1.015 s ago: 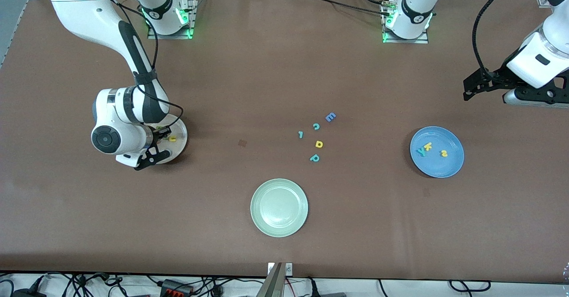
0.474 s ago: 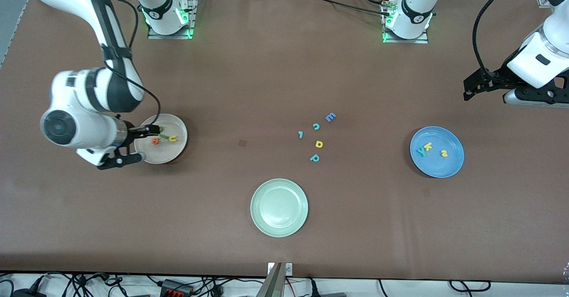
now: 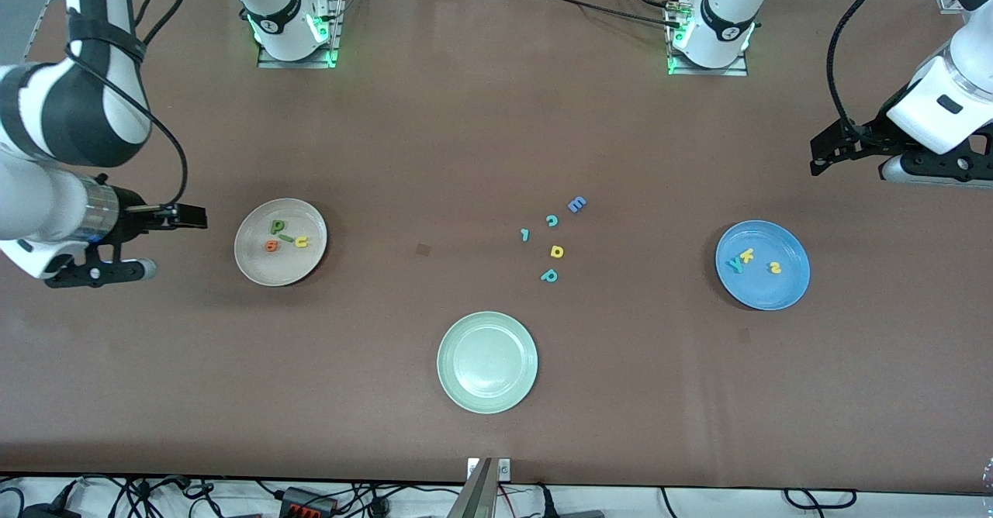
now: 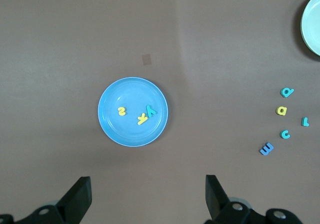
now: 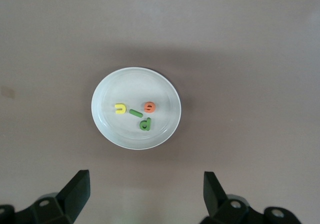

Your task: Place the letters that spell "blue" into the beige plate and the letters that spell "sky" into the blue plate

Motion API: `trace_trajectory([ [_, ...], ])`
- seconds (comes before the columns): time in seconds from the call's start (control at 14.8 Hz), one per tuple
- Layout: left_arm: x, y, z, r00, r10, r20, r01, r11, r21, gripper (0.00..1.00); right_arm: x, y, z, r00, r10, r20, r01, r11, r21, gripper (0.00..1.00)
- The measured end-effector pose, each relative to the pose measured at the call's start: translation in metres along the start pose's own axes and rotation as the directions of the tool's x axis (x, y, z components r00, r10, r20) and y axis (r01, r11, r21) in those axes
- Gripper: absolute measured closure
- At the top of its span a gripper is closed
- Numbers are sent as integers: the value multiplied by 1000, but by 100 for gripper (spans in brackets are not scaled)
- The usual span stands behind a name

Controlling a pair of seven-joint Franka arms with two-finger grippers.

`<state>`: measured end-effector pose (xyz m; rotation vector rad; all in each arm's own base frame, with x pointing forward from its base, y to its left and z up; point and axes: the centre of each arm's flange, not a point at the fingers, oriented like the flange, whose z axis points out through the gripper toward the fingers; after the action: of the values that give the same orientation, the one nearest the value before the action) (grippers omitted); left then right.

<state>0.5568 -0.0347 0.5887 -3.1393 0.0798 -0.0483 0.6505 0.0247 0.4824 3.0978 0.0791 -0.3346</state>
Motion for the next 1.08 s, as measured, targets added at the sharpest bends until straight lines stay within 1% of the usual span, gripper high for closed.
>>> trace_trajectory([
  [0.14, 0, 0, 0, 1000, 0, 0, 0, 1000, 0, 0, -1, 0, -22, 997, 64, -36, -64, 998, -1, 0],
  [0.34, 0, 0, 0, 1000, 0, 0, 0, 1000, 0, 0, -4, 4, -53, 991, 93, -98, -94, 996, 1, 0],
  [0.54, 0, 0, 0, 1000, 1, 0, -1, 1000, 0, 0, -22, 36, -87, 979, 137, -153, -134, 990, 32, 0],
  [0.68, 0, 1, 0, 1000, 1, 0, -1, 1000, 0, 0, -36, 60, -104, 971, 163, -177, -155, 986, 56, 0],
  [0.88, 0, 1, 0, 1000, 1, 0, -1, 1000, 0, 0, -54, 75, -123, 965, 163, -205, -152, 986, 69, 0],
  [1.02, 0, 1, 0, 1000, 1, 0, -1, 1000, 0, 0, -61, 78, -129, 966, 146, -213, -134, 988, 72, 0],
  [1.08, 0, 1, 0, 1000, 2, 0, -2, 1000, 0, 0, -62, 76, -127, 968, 139, -207, -129, 990, 63, 0],
])
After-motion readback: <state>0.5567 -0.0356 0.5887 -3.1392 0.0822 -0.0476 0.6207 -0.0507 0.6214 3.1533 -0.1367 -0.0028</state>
